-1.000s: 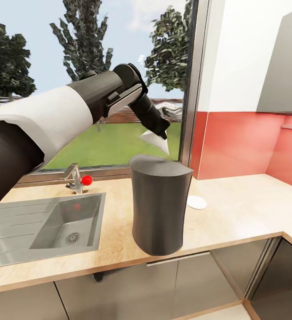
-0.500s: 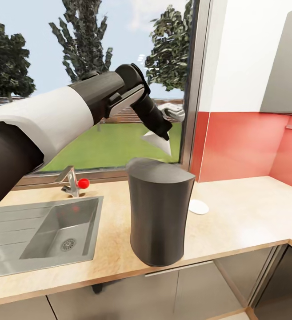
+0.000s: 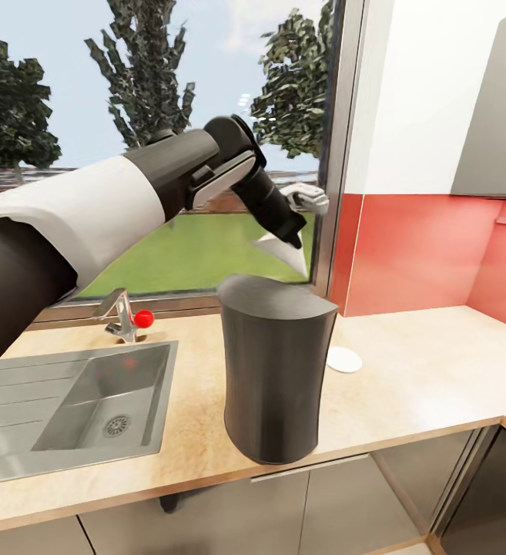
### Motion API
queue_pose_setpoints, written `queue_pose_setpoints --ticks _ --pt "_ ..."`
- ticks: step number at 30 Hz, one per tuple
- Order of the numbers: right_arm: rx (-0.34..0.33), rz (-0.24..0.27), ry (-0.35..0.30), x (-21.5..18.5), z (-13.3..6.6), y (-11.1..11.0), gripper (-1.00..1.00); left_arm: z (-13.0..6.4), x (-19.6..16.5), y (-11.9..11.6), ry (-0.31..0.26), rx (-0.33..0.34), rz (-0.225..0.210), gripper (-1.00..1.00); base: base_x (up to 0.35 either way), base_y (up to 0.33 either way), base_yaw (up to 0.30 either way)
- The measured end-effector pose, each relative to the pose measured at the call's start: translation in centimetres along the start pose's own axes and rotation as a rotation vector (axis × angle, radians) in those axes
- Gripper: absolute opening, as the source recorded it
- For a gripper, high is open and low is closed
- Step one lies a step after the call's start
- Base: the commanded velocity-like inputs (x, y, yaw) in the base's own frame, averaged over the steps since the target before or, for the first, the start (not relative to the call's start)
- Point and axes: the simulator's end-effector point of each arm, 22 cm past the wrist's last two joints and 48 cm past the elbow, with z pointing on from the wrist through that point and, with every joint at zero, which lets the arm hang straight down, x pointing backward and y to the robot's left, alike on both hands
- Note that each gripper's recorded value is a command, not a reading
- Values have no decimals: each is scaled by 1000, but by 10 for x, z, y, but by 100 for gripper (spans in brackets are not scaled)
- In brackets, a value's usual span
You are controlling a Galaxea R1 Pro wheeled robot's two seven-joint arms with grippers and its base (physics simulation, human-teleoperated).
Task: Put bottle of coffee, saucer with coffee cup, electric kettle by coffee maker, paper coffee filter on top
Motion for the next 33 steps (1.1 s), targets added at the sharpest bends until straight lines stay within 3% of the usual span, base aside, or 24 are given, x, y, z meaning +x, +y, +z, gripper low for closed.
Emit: queue_pose_setpoints --ticks 15,21,22,33 --pt "0 0 0 0 0 0 100 -8 -15 -8 -52 35 -13 -100 0 0 0" --pt "-4 -13 -4 -1 0 1 100 0 -9 -4 -67 58 -59 -100 7 -20 0" --pt "-5 -16 -5 -1 0 1 100 -10 -26 -13 -130 102 -79 -100 53 -111 0" --pt "-5 -16 -4 -1 0 1 100 -8 -24 -13 -132 108 -85 -100 18 -59 44"
